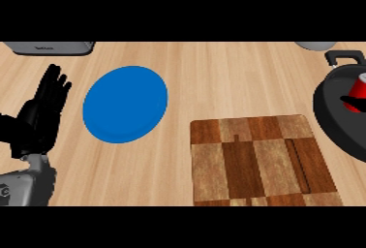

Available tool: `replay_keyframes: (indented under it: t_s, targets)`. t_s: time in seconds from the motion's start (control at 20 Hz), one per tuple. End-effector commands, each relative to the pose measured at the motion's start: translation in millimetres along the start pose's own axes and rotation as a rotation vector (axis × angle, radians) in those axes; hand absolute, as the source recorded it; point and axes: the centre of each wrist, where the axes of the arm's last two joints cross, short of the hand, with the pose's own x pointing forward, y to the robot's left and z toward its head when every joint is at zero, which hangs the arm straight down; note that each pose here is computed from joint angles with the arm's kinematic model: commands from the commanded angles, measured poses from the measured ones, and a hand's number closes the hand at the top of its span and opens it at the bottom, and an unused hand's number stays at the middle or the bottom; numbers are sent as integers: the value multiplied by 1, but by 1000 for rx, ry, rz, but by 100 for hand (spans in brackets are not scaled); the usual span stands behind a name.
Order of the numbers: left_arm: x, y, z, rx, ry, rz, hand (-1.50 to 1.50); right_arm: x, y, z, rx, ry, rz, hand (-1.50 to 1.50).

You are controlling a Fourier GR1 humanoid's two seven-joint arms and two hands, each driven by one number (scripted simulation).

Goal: Pick the can from the cutting board and place it in the pot

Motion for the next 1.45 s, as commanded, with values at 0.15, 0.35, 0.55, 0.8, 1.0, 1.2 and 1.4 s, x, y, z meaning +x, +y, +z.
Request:
replay_keyframes:
  t_s: [0.15,0.35,0.55,0.8,1.0,1.2,1.4]
  targets:
    - [5,7,-1,-10,4,12,0,-17,-54,-4,-87,-26,-277,-150]
    - [-9,-2,5,6,-2,20,0,-33,-90,5,-135,-18,-321,-150]
    - [2,19,2,9,-3,3,0,-54,-133,25,-87,-9,-335,-150]
    - [13,-5,7,-1,13,-2,0,-74,-164,46,-87,-11,-361,-150]
    - [7,-26,-4,16,3,9,0,-82,-174,56,-68,-11,-328,-150]
    - [4,-1,-5,-10,6,16,0,-92,-187,71,-55,-17,-315,-150]
    - [4,7,-1,-6,4,4,0,-89,-212,78,-49,-9,-316,-150]
